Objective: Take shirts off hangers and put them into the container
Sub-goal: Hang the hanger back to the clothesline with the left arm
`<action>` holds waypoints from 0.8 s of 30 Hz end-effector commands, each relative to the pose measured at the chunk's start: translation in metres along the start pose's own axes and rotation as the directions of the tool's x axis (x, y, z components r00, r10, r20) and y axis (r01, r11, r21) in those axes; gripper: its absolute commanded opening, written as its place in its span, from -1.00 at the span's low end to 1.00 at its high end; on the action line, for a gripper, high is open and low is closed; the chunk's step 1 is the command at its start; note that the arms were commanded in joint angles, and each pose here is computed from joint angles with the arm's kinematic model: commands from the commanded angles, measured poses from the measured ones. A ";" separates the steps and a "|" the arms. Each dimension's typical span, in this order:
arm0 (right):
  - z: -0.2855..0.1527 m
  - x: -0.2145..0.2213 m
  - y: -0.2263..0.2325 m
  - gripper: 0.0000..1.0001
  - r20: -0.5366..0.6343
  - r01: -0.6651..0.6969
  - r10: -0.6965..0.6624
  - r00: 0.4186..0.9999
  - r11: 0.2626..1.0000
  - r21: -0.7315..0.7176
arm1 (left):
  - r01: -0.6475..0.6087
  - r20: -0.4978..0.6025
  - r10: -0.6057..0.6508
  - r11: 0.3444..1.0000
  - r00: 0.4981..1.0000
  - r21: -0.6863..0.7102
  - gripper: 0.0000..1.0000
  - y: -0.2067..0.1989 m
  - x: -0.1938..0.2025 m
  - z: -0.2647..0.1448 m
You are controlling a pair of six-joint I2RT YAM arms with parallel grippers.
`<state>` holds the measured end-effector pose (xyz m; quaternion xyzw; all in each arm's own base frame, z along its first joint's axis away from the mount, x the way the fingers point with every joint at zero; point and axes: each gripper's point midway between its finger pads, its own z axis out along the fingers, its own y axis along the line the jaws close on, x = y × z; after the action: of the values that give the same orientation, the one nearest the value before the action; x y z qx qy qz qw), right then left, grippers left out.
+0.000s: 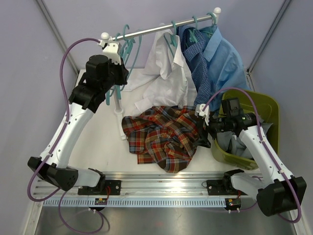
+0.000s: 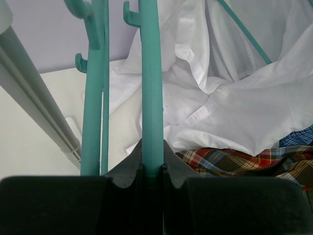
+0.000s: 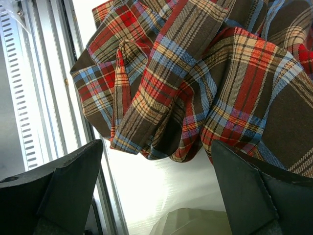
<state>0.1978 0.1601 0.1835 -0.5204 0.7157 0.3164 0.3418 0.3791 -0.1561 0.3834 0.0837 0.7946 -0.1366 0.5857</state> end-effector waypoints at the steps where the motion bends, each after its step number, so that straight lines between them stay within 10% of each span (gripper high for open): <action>1: -0.003 -0.006 0.004 0.99 0.031 0.028 -0.028 0.999 0.999 -0.019 | 0.043 0.073 -0.046 0.999 0.996 0.032 -1.00 -0.001 -0.026 -0.004; 12: -0.001 -0.005 0.003 0.99 0.031 0.017 -0.016 0.999 1.000 -0.024 | 0.079 0.047 -0.080 0.997 0.996 0.022 -0.97 0.005 -0.005 -0.014; 20: -0.002 -0.005 0.002 0.99 0.031 0.006 -0.005 1.000 1.000 -0.027 | 0.111 0.090 -0.119 0.990 0.989 0.084 0.31 -0.006 -0.022 -0.049; 24: -0.002 -0.004 0.002 0.99 0.032 -0.005 0.006 0.999 1.000 -0.030 | 0.106 0.116 -0.115 0.991 0.987 0.085 0.57 -0.005 -0.025 -0.072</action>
<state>0.1965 0.1586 0.1818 -0.5150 0.7187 0.3244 0.3361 0.3413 -0.1430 0.4013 0.0512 0.7809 -0.1862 0.5941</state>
